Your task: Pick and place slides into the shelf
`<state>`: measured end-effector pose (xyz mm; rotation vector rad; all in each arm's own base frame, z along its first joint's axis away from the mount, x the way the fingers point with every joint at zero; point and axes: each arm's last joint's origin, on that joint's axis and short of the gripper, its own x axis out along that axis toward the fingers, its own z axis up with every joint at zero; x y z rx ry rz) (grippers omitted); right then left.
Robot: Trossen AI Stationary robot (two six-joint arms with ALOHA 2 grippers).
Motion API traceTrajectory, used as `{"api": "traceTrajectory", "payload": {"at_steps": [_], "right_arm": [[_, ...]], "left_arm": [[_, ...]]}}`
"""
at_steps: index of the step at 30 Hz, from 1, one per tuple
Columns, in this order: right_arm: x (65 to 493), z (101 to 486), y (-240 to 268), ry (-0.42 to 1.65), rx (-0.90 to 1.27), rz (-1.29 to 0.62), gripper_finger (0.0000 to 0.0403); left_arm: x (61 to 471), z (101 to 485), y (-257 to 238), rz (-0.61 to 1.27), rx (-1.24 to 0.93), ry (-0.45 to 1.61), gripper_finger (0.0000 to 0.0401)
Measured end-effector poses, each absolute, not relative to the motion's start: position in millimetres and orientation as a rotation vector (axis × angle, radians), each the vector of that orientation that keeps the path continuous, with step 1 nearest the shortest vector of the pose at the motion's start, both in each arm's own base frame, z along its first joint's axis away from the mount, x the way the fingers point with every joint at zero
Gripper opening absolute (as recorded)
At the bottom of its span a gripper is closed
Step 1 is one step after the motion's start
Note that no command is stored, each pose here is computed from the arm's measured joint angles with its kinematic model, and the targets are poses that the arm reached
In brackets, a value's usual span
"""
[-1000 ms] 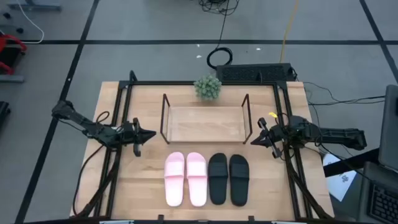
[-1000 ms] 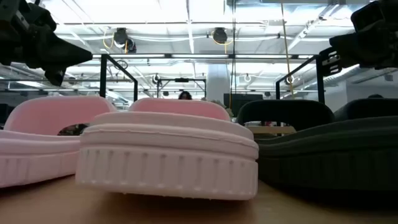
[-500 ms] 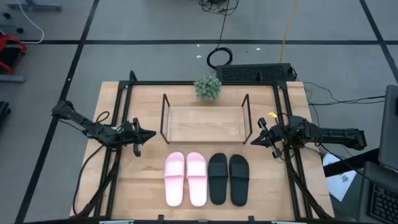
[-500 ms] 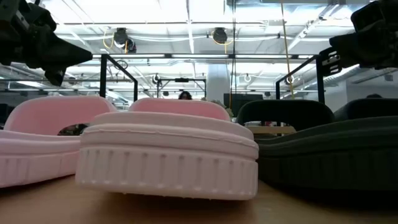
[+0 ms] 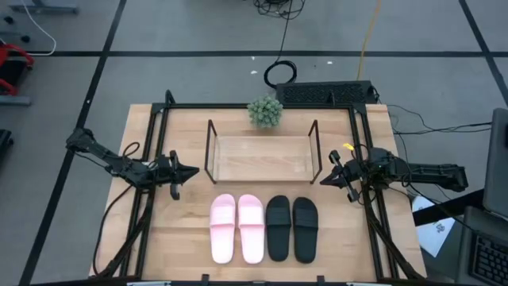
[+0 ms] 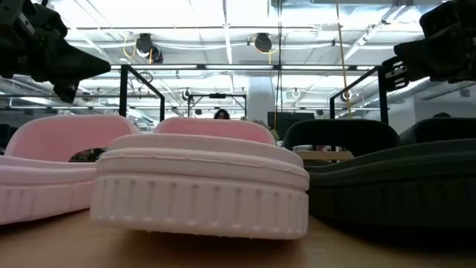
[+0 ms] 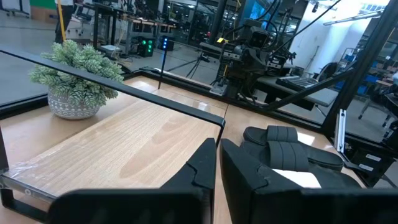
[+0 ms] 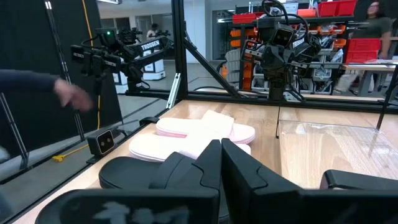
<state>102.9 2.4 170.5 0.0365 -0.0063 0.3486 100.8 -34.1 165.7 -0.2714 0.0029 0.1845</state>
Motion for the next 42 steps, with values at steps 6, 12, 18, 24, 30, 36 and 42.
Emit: {"api": "traceTrajectory", "payload": {"at_steps": [6, 12, 18, 24, 30, 36, 42], "right_arm": [[102.9, 170.5, 2.4, -0.006, 0.037, 0.348, 0.0], [102.9, 171.1, 2.4, -0.013, 0.031, 0.348, 0.0], [102.6, 176.6, 2.4, -0.075, -0.019, 0.348, 0.0], [101.7, 184.4, 2.5, -0.142, 0.041, 0.354, 0.0], [99.5, 194.4, 2.8, -0.248, 0.009, 0.357, 0.0], [96.4, 203.8, 3.1, -0.349, -0.011, 0.361, 0.0], [96.6, 204.4, 1.8, -0.361, -0.03, 0.309, 0.0]], "left_arm": [[100.8, 165.7, -34.1, 0.185, -0.271, 0.003, 0.0021], [100.8, 165.7, -34.1, 0.185, -0.271, 0.003, 0.0021], [100.8, 165.7, -34.0, 0.186, -0.195, 0.01, 0.0021], [100.6, 164.9, -33.1, 0.215, -0.066, 0.027, 0.0021], [100.5, 164.9, -32.5, 0.24, -0.106, 0.021, 0.0021], [100.4, 165.3, -32.3, 0.246, -0.122, 0.016, 0.0021], [100.5, 169.3, -32.5, 0.238, -0.155, -0.022, 0.0021]]}}
